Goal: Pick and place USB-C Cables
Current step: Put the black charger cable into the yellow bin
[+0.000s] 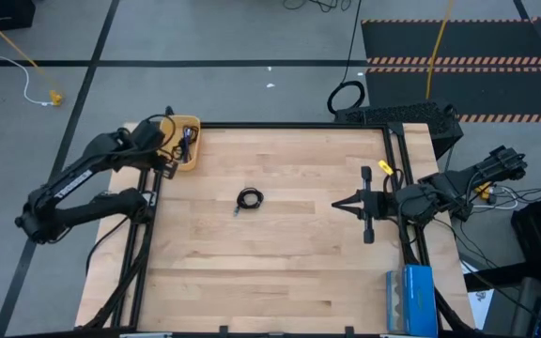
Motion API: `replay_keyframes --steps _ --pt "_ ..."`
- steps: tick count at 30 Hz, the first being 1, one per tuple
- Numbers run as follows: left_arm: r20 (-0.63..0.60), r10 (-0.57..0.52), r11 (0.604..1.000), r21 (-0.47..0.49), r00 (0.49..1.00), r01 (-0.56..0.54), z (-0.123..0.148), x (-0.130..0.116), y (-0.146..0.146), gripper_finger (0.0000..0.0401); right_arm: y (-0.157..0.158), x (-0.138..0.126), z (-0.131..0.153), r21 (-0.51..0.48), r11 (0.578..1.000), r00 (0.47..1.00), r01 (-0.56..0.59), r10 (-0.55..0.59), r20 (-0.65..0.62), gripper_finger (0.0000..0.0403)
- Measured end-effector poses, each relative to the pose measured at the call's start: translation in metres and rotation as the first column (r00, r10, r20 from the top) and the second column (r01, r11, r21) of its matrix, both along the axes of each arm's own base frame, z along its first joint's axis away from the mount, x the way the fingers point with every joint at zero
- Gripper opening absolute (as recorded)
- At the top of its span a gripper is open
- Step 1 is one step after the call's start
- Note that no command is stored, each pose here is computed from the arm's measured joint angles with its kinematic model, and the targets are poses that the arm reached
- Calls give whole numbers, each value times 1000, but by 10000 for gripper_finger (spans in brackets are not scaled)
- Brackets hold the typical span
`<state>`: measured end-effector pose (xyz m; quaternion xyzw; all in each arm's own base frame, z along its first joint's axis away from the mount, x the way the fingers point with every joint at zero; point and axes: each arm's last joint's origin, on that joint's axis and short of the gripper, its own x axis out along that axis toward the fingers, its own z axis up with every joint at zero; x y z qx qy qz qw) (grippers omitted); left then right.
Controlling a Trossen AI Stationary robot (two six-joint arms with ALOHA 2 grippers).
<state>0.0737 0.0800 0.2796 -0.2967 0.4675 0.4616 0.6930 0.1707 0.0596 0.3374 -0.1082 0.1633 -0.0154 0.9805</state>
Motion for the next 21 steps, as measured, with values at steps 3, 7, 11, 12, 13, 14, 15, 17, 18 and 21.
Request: replay_keyframes --steps 3,7,11,12,13,14,15,17,18,21 --pt "90 -53 998 25 995 50 5 2 -9 140 0 0 0 -17 1000 1000 -5 5 -1 0" --pt "187 -153 986 95 970 137 12 8 -20 140 0 0 0 -44 999 1000 -14 15 1 0" --pt "304 -319 943 196 898 269 22 21 -30 140 0 1 4 -57 998 999 -20 22 31 0" --pt "329 -365 926 228 871 302 25 25 -33 140 0 1 4 -61 998 999 -22 24 40 0" --pt "349 -410 907 257 843 335 27 30 -36 140 1 2 5 -63 998 998 -23 26 49 0" --pt "365 -453 886 289 813 364 30 34 -39 140 1 2 6 -66 998 998 -24 28 55 0" --pt "376 -496 862 322 783 392 33 37 -42 140 0 2 7 -67 998 998 -22 26 60 0" --pt "381 -569 814 386 728 434 38 45 -48 140 -2 3 7 -65 998 998 -12 16 65 0" --pt "377 -599 791 413 706 451 39 48 -52 140 -3 3 7 -61 998 998 -5 9 65 0" --pt "347 -686 712 498 639 494 44 59 -63 140 -6 4 7 -44 999 998 19 -16 67 0"
